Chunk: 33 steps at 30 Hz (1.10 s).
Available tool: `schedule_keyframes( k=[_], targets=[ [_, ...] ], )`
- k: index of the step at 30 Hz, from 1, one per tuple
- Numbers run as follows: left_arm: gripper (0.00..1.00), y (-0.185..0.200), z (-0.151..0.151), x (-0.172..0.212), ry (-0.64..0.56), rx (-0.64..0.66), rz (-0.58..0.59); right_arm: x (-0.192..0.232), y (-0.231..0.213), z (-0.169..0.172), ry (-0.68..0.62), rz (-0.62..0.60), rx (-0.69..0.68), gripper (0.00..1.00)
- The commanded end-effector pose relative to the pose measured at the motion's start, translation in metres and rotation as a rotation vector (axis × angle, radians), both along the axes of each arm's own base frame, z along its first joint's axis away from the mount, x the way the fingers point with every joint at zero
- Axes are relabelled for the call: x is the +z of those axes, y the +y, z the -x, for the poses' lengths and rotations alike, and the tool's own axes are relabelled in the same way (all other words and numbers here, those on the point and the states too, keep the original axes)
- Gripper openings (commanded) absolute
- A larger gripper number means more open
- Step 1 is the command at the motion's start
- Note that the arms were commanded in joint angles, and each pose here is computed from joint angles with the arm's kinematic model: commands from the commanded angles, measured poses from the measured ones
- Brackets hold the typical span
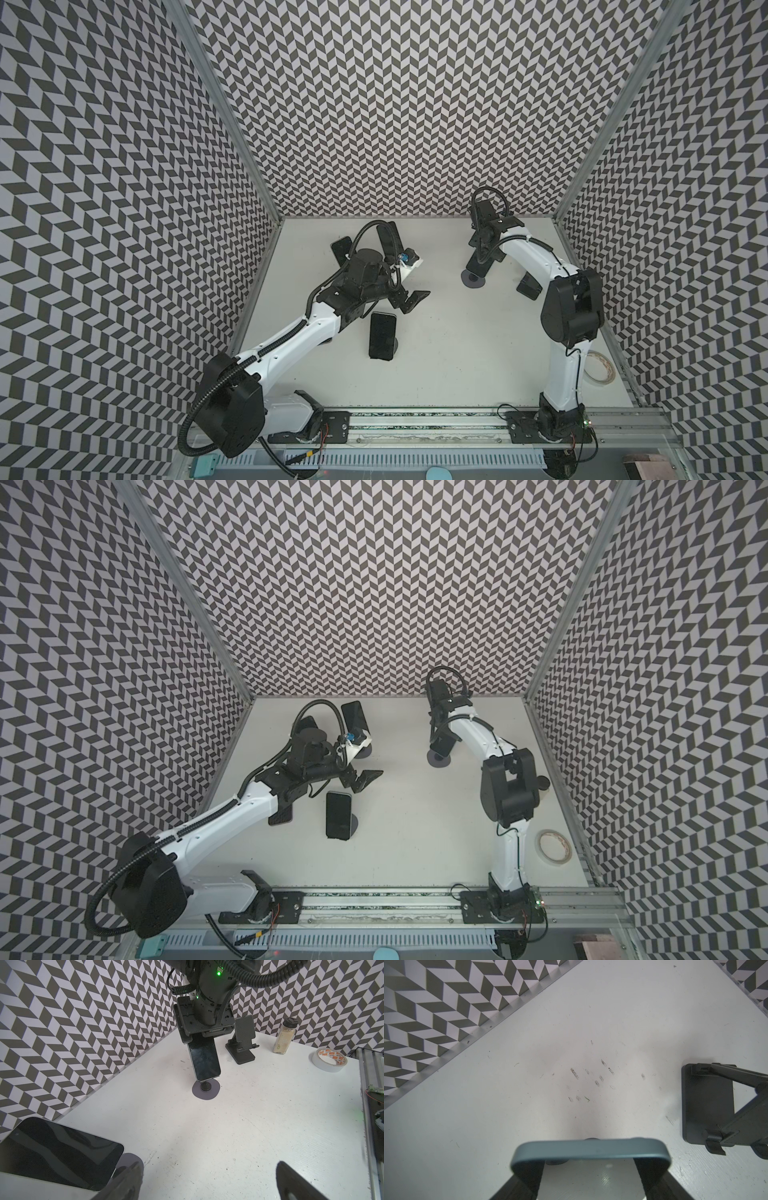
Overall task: Remove the phone from the phone stand
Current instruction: 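Lift the teal-edged phone upward off its round stand with the right gripper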
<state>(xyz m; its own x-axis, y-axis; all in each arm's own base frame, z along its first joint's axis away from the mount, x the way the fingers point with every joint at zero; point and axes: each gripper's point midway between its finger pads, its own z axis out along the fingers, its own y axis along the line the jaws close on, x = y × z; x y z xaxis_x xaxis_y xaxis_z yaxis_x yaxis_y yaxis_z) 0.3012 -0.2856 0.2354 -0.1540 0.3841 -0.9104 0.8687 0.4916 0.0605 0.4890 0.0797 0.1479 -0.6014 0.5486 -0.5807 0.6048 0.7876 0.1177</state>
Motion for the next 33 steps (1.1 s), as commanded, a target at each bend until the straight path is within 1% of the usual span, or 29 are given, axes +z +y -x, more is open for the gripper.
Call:
schedule_keyframes(
  k=[1, 25, 33],
  targets=[
    [1.00, -0.002, 0.001, 0.017, -0.046, -0.016, 0.014, 0.020, -0.002, -0.003, -0.062, -0.006, -0.004, 0.61],
    [1.00, 0.000, 0.002, 0.018, -0.052, -0.008, 0.011, 0.045, -0.005, -0.004, -0.127, 0.016, -0.001, 0.61],
    [1.00, 0.000, 0.002, 0.023, -0.065, -0.008, 0.015, 0.055, -0.005, -0.005, -0.150, 0.011, 0.005, 0.61]
  ],
)
